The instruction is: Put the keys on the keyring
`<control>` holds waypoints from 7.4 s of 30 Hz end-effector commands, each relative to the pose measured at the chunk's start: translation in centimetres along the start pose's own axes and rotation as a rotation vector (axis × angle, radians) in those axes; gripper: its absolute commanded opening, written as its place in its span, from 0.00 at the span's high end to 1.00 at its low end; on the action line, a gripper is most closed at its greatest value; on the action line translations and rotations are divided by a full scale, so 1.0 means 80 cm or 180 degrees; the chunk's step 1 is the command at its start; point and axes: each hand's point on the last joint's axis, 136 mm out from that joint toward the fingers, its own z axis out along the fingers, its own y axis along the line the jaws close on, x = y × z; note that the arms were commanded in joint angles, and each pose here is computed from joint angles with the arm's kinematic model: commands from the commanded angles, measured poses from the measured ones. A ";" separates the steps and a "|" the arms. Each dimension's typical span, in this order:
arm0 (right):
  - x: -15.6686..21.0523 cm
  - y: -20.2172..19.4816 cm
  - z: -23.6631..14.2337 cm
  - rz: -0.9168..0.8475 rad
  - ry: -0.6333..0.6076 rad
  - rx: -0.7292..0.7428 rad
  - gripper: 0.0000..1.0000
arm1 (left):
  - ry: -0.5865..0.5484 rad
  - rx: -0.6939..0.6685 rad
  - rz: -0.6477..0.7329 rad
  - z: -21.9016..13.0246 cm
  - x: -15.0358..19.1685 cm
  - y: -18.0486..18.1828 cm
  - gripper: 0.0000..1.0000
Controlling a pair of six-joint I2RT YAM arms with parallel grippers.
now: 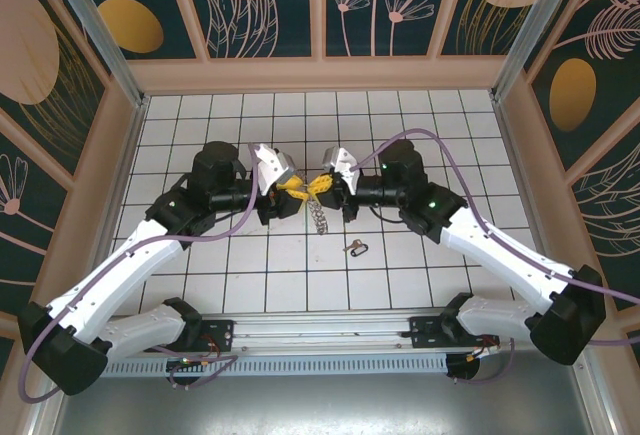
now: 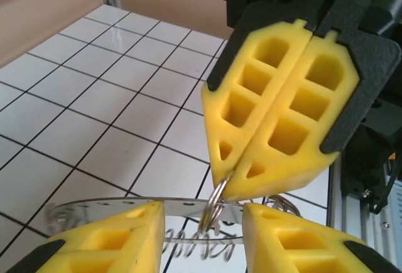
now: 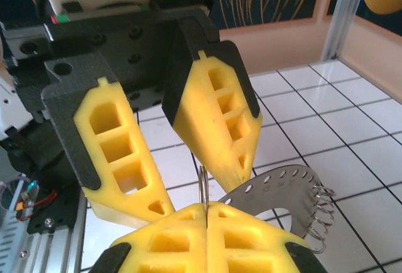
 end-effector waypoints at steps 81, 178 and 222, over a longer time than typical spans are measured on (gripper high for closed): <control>-0.040 0.049 -0.048 -0.0253 -0.0719 -0.0290 0.75 | -0.0914 0.1003 0.0078 -0.029 -0.041 -0.077 1.00; -0.013 0.043 -0.042 -0.0384 0.0042 -0.0102 0.66 | -0.0785 0.0953 0.0171 -0.021 -0.050 -0.070 1.00; -0.050 0.062 -0.060 -0.0211 -0.0933 -0.0704 0.77 | -0.0882 0.1256 0.0199 -0.032 -0.051 -0.091 1.00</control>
